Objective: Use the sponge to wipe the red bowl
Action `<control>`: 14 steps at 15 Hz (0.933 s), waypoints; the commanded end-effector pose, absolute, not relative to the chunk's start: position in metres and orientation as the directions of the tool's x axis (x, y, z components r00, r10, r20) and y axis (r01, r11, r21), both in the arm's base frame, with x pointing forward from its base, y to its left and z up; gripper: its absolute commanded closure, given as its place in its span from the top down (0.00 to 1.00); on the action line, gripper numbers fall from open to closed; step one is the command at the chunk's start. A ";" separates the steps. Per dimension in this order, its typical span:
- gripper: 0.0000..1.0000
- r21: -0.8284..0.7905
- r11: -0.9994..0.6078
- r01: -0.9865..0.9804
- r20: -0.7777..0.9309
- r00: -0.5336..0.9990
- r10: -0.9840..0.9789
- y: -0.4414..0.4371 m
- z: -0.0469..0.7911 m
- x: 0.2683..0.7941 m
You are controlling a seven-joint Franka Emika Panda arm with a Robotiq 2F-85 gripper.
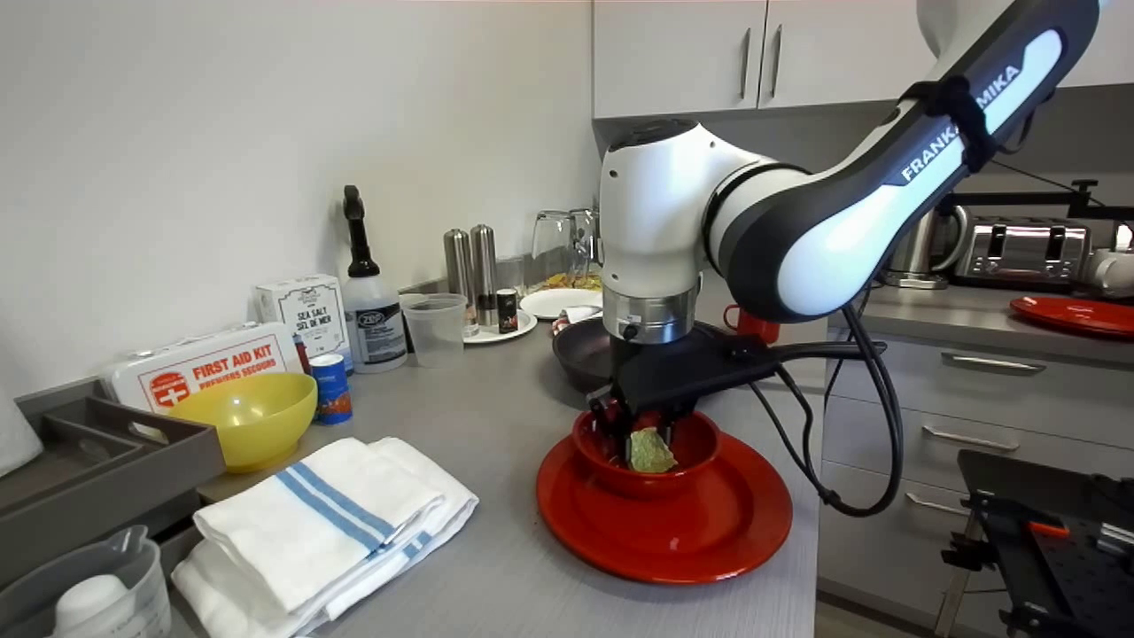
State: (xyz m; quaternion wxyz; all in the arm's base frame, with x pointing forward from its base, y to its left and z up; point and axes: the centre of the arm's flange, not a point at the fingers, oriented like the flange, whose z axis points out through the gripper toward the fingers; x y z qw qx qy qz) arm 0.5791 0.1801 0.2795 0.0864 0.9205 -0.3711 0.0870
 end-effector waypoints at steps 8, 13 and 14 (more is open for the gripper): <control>0.23 0.074 -0.706 -0.704 0.415 0.666 -0.620 0.185 0.284 0.563; 0.23 0.065 -0.703 -0.708 0.486 0.638 -0.597 0.186 0.287 0.561; 0.23 0.064 -0.702 -0.709 0.496 0.633 -0.595 0.186 0.288 0.561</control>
